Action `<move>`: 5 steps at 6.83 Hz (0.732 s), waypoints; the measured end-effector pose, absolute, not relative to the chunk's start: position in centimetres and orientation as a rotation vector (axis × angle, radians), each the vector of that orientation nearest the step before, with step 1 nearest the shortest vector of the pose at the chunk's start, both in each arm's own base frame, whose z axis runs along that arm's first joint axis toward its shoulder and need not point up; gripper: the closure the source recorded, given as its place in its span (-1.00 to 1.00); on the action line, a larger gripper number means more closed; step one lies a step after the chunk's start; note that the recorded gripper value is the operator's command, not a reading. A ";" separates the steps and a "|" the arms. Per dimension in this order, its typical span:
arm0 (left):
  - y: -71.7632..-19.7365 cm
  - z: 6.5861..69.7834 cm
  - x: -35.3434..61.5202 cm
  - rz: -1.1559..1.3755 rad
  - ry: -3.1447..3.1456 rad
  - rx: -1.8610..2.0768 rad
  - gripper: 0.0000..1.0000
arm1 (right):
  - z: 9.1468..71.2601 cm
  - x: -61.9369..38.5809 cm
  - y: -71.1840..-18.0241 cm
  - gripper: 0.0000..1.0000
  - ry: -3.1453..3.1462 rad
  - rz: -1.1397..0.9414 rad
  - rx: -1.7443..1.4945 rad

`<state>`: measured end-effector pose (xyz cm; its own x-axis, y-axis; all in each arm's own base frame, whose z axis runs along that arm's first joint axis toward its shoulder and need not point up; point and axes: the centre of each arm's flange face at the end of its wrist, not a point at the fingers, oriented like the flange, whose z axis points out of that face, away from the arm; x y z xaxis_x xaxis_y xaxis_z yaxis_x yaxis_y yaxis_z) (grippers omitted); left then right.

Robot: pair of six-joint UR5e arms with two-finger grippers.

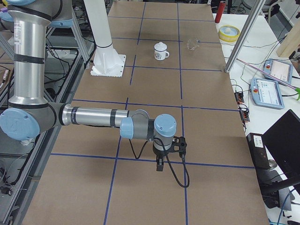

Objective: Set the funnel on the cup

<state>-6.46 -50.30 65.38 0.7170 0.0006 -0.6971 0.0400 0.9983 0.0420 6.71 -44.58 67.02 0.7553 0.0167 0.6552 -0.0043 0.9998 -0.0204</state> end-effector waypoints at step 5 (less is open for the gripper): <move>-51.6 63.0 -6.5 -0.008 0.772 0.098 -1.00 | 67.1 6.7 -44.5 -1.00 -0.715 0.012 -0.019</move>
<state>-6.46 -51.57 62.99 0.7165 0.0290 -0.6970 0.0426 0.9954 0.0853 6.71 -44.55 67.06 0.7553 0.0171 0.6552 -0.0043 0.9998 -0.0211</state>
